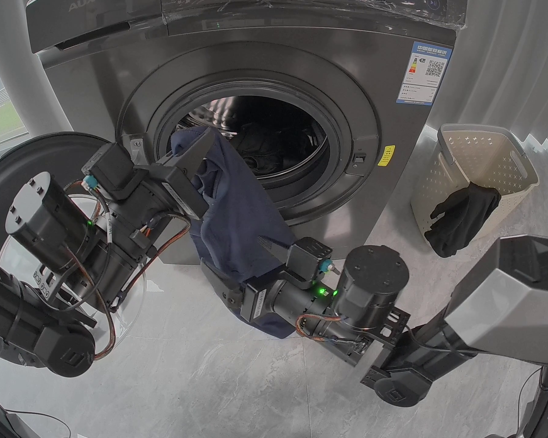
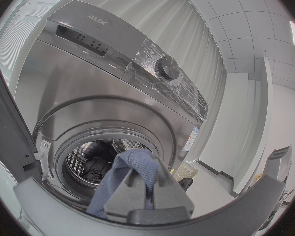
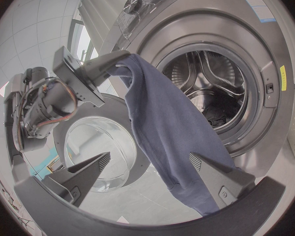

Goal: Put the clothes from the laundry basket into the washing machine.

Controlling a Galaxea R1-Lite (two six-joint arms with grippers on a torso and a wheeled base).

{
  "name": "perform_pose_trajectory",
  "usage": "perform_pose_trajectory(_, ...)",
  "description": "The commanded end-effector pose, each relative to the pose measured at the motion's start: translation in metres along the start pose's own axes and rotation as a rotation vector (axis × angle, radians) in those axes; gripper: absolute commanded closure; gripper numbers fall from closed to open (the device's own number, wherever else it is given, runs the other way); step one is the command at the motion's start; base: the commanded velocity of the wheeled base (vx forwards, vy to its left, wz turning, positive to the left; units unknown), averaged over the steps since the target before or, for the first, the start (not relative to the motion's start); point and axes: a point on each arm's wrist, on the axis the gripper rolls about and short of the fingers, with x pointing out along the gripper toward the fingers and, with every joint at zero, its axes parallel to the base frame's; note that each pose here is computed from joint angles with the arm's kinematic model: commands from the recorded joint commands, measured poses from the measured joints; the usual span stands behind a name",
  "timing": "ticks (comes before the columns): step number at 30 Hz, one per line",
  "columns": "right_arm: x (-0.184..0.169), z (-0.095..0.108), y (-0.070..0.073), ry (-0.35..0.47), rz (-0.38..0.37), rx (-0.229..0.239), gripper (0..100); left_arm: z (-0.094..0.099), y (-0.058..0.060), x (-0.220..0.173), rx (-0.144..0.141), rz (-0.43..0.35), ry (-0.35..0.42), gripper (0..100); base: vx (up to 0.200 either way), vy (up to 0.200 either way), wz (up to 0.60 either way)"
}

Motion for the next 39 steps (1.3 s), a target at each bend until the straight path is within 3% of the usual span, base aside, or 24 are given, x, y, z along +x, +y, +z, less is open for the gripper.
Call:
perform_pose_trajectory(1, 0.015, -0.02, -0.008, 0.021, -0.018, -0.003, 0, 0.001, 0.0, -0.001, 0.0, 0.001, -0.003, 100, 0.0, 0.0, 0.0)
perform_pose_trajectory(4, 0.022, -0.027, -0.013, 0.018, -0.032, -0.005, 0, 0.001, 0.0, -0.001, -0.002, 0.001, -0.003, 100, 0.0, 0.0, 0.0)
perform_pose_trajectory(10, 0.032, -0.03, -0.009, 0.004, -0.019, -0.003, 0, 0.001, 0.001, -0.001, -0.001, 0.003, -0.001, 100, 0.0, 0.0, 0.0)
perform_pose_trajectory(22, 0.048, -0.044, -0.026, -0.009, -0.08, -0.009, 0, 0.003, 0.003, -0.001, 0.005, 0.011, -0.007, 100, 0.0, 0.0, 0.0)
perform_pose_trajectory(30, 0.051, -0.05, -0.03, -0.008, -0.108, -0.014, 0, 0.004, 0.003, -0.001, -0.009, 0.01, -0.012, 100, 0.0, 0.0, 0.0)
perform_pose_trajectory(33, 0.049, -0.046, -0.038, -0.014, -0.135, -0.018, 0, 0.004, 0.003, -0.002, -0.011, 0.011, -0.009, 100, 0.0, 0.0, 0.0)
perform_pose_trajectory(39, 0.035, -0.016, -0.061, -0.041, -0.196, -0.027, 0, 0.003, 0.003, -0.002, -0.012, 0.012, -0.006, 100, 0.0, 0.0, 0.0)
